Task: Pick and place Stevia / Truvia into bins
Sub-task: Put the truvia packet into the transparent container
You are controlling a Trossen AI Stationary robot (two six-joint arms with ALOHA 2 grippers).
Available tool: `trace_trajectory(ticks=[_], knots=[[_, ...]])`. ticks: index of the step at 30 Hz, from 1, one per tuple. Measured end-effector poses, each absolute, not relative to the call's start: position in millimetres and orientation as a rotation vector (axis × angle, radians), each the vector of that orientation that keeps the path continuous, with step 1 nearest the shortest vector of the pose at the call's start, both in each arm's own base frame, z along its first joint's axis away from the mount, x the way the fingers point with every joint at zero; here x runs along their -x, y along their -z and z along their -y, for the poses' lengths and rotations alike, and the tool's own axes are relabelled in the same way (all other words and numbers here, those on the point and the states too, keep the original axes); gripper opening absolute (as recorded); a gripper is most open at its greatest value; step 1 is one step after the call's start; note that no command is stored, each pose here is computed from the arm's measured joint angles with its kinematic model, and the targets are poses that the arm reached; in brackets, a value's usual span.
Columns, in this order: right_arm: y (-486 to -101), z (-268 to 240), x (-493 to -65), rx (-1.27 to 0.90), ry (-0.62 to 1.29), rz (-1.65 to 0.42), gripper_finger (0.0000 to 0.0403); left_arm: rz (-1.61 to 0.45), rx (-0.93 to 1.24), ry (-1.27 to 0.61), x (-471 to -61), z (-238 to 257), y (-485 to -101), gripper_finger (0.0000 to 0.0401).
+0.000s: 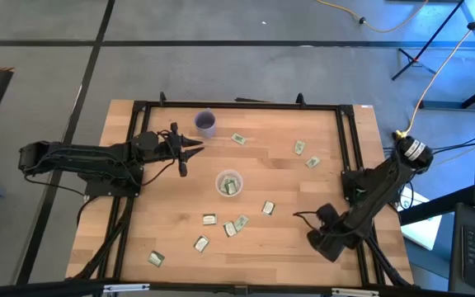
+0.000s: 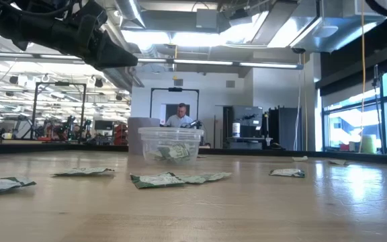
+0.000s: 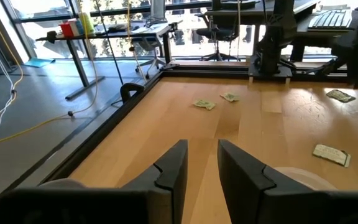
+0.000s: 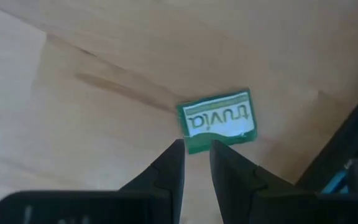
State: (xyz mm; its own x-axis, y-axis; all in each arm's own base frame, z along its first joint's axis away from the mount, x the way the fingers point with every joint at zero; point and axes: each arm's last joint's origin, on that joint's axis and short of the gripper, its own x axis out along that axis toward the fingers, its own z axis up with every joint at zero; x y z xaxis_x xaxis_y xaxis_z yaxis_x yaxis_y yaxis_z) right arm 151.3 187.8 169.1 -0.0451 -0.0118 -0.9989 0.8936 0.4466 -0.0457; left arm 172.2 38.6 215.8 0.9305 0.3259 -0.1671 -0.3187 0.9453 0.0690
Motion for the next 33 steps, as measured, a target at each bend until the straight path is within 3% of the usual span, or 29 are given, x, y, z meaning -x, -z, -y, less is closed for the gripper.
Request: trace_trajectory(ticks=[13,23,33], knots=[[-141,-194,-156,-0.746,0.969,-1.443,0.0081,-0.178,-0.041,-0.331,-172,-39,-216,0.0084],[-125,-186,-150,-0.816,0.934,-1.44,0.0078,-0.182,-0.038,-0.33,-172,-39,-215,0.0084],[-134,-182,-146,-0.838,0.923,-1.445,0.0012,-0.182,-0.034,-0.331,-172,-39,-215,0.0084]])
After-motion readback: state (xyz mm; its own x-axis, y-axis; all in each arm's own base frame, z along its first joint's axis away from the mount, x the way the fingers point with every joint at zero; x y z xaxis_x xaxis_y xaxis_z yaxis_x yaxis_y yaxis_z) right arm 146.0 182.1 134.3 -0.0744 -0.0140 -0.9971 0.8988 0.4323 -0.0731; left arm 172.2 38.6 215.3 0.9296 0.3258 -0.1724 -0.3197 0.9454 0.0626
